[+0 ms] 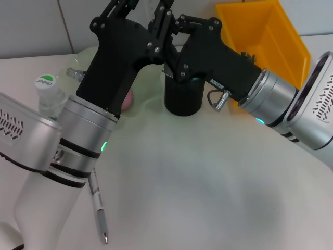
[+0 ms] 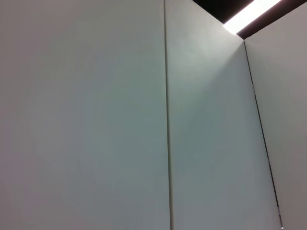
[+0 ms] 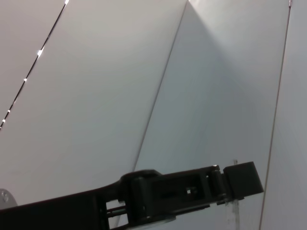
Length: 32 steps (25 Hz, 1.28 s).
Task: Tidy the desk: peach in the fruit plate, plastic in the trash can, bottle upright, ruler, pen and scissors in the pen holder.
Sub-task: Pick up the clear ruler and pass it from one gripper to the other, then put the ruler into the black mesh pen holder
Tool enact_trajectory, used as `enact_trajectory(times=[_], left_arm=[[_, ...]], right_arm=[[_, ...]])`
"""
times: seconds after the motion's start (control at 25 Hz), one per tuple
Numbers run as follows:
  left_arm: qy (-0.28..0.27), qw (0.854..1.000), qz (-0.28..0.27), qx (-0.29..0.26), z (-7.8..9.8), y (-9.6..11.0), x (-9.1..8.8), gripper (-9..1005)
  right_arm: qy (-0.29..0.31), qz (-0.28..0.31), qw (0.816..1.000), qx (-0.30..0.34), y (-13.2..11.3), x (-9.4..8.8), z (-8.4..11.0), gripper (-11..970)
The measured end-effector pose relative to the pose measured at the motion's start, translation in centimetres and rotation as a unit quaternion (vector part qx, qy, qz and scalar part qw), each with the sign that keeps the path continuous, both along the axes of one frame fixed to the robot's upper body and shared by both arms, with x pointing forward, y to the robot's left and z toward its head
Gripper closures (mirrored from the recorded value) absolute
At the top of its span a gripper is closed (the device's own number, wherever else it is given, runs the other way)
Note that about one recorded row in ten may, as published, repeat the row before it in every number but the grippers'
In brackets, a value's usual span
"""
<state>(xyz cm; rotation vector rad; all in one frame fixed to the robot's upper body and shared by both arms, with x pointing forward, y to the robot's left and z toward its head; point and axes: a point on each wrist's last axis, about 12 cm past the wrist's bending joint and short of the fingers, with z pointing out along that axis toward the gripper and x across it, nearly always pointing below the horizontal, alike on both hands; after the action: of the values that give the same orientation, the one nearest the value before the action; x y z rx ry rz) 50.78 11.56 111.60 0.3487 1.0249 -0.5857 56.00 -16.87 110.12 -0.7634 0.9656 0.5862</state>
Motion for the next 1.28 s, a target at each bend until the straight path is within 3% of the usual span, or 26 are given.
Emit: enact_trajectory(times=[0.56, 1.0, 1.2, 1.28], left_arm=[[0.001, 1.000, -0.005, -0.001, -0.05, -0.03, -0.05, 553], [0.005, 1.000, -0.014, -0.006, 0.00, -0.19, -0.08, 548], [0.007, 1.000, -0.018, -0.007, -0.03, -0.25, -0.13, 321], [0.007, 1.000, -0.019, -0.008, -0.04, -0.27, -0.17, 292]], right_arm=[[0.012, -0.010, 1.000, 0.011, 0.12, -0.04, -0.16, 932], [0.012, -0.007, 1.000, 0.010, 0.03, -0.22, -0.26, 948], [0.012, -0.007, 1.000, 0.010, 0.00, -0.27, -0.30, 948], [0.012, -0.007, 1.000, 0.010, 0.00, -0.29, -0.31, 948]])
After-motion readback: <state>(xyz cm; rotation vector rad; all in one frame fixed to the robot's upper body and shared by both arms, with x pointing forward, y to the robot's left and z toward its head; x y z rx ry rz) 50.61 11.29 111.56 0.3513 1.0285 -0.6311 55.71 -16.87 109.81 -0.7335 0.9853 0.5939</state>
